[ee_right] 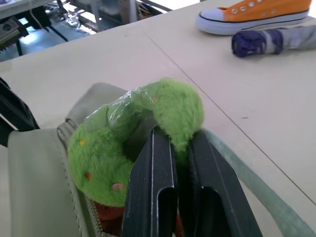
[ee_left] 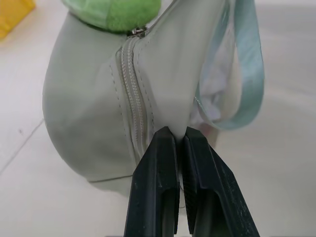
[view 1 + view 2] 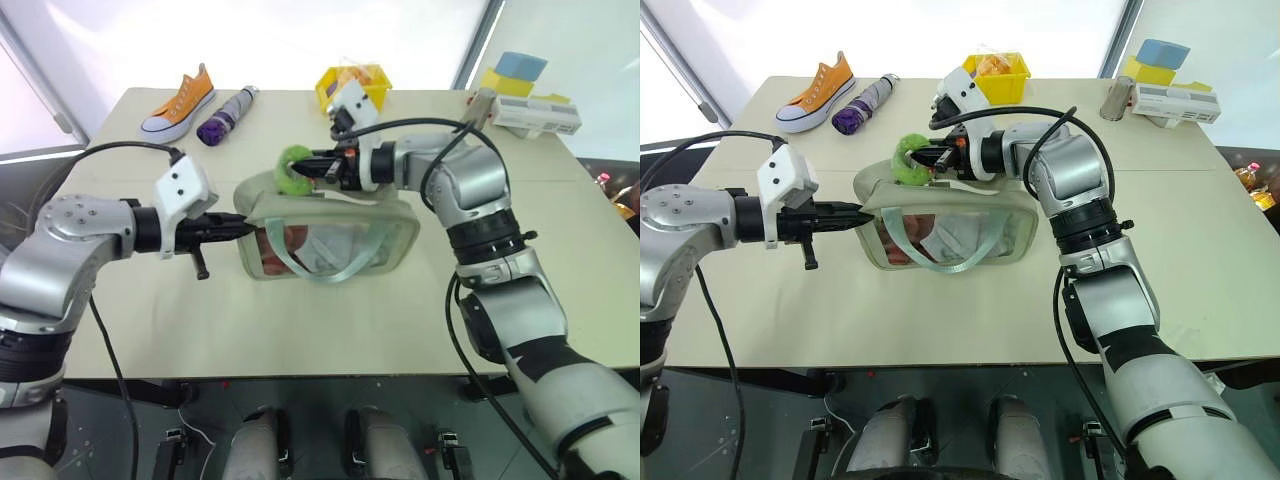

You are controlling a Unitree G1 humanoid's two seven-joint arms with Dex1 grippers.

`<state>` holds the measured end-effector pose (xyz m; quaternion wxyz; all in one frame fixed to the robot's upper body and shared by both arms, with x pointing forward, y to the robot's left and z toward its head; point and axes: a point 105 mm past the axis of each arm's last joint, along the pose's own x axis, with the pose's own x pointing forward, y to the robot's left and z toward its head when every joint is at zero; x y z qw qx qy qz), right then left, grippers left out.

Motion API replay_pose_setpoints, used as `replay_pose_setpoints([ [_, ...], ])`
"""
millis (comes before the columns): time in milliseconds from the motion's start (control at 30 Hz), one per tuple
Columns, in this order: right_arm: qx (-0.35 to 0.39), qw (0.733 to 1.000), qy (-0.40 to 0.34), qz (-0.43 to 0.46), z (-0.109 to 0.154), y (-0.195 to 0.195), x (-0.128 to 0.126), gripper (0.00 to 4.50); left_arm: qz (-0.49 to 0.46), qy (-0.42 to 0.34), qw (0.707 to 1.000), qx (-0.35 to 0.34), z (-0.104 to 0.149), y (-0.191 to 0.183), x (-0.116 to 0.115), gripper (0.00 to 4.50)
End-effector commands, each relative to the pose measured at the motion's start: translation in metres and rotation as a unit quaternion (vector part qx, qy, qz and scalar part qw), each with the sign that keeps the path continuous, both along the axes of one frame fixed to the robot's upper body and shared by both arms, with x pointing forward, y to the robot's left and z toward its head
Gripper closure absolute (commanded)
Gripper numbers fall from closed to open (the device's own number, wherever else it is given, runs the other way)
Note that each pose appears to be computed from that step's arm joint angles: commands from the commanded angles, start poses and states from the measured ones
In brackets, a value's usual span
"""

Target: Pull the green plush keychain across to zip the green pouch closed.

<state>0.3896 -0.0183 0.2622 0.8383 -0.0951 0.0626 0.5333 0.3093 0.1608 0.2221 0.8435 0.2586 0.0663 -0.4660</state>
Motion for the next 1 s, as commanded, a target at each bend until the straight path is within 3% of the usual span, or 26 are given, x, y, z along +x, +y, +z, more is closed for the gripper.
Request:
replay_pose_setpoints([
  [33,0.005,0.999,-0.034,0.019,0.019,0.003,-0.007,2.95,0.011,-0.023,1.000,0.002,0.005,0.003,-0.001,4.50],
  [100,0.004,0.999,-0.033,0.021,0.018,0.003,-0.007,2.95,0.011,-0.024,1.000,0.001,0.005,0.003,-0.001,4.50],
  [233,0.015,0.999,-0.032,0.023,0.023,0.003,-0.008,4.47,0.012,-0.026,1.000,0.000,0.006,0.003,0.000,4.50],
  [433,0.012,0.998,-0.054,-0.001,0.038,-0.016,-0.007,4.47,0.010,-0.028,1.000,-0.003,0.009,0.003,0.003,4.50],
  [667,-0.004,0.985,-0.108,-0.132,0.074,-0.095,0.001,4.47,0.019,-0.019,1.000,0.005,0.007,0.011,0.003,4.50],
  [1000,-0.123,0.918,-0.147,-0.348,0.044,-0.209,0.014,4.47,0.021,-0.013,1.000,0.011,0.002,0.012,0.004,4.50],
])
